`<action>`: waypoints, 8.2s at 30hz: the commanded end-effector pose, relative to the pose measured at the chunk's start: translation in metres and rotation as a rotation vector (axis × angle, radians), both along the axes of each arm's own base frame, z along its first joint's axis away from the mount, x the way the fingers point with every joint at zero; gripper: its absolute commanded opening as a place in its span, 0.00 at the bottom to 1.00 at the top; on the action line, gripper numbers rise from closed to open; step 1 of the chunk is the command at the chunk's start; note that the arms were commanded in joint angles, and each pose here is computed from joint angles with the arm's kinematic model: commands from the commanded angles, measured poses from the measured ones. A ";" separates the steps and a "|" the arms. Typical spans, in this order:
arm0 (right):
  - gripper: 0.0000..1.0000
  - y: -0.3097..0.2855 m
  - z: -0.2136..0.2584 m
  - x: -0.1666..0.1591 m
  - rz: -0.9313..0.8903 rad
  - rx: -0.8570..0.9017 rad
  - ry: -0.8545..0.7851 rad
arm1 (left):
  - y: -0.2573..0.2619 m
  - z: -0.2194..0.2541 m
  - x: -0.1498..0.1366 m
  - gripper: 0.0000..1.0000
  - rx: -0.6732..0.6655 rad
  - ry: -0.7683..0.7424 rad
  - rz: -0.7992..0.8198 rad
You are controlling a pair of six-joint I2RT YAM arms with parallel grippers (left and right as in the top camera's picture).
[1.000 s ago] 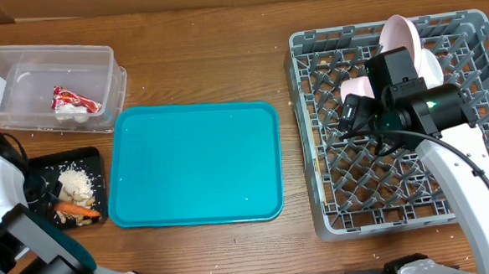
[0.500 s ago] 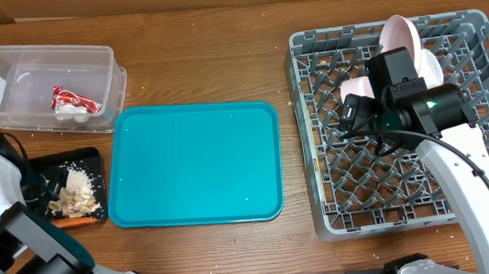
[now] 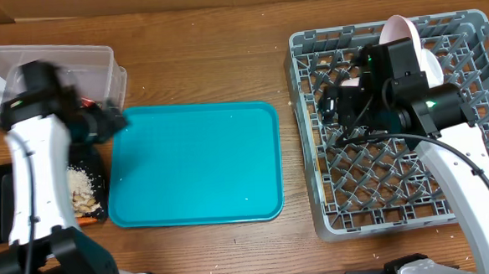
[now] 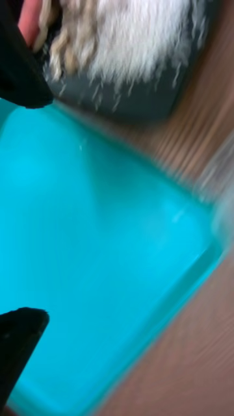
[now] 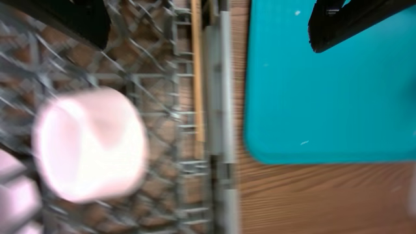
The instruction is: Sort waste into correct bins and load items into the dishwasher
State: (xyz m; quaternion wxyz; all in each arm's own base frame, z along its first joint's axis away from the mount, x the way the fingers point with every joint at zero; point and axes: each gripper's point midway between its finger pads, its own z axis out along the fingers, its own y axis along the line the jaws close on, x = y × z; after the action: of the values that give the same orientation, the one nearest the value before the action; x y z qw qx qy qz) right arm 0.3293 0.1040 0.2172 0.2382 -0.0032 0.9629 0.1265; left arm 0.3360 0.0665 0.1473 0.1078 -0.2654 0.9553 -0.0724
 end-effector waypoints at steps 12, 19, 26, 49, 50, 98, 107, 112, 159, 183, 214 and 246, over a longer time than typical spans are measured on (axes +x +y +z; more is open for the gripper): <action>1.00 0.009 -0.032 -0.060 0.075 0.044 0.337 | -0.095 0.016 -0.112 1.00 -0.080 0.390 -0.445; 1.00 -0.011 -0.028 -0.081 0.003 -0.015 0.308 | -0.102 0.033 -0.127 1.00 -0.068 0.147 -0.427; 1.00 -0.026 -0.002 -0.093 -0.046 0.034 -0.093 | -0.093 0.066 -0.132 1.00 0.085 -0.370 -0.385; 1.00 -0.053 0.033 -0.133 -0.112 0.050 -0.435 | -0.092 0.081 -0.190 1.00 0.125 -0.631 -0.331; 1.00 -0.053 0.033 -0.134 -0.112 0.050 -0.433 | -0.092 0.081 -0.191 1.00 0.124 -0.627 -0.331; 1.00 -0.079 -0.026 -0.085 -0.170 -0.014 -1.128 | -0.092 0.076 -0.195 1.00 0.119 -0.603 -0.332; 1.00 -0.076 -0.048 -0.084 -0.152 -0.008 -1.040 | -0.092 0.076 -0.195 1.00 0.119 -0.603 -0.332; 1.00 -0.076 -0.048 -0.084 -0.151 -0.008 -1.040 | -0.092 0.076 -0.195 1.00 0.120 -0.603 -0.332; 1.00 -0.076 -0.048 -0.084 -0.151 -0.008 -1.040 | -0.083 0.018 -0.130 1.00 0.227 -1.011 -0.266; 1.00 -0.076 -0.048 -0.084 -0.151 -0.008 -1.040 | -0.080 0.011 -0.090 1.00 0.422 -1.265 -0.347; 1.00 -0.076 -0.048 -0.084 -0.151 -0.008 -1.040 | -0.080 0.010 -0.090 1.00 0.422 -1.264 -0.348; 1.00 -0.076 -0.048 -0.084 -0.152 -0.008 -1.040 | -0.080 0.010 -0.090 1.00 0.422 -1.264 -0.348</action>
State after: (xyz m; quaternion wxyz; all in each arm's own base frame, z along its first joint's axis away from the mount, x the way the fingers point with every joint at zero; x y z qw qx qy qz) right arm 0.2448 0.0286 0.1709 0.6908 0.0045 0.7176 0.0885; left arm 0.2460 -0.0131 0.1582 0.6795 0.0078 0.7322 -0.0466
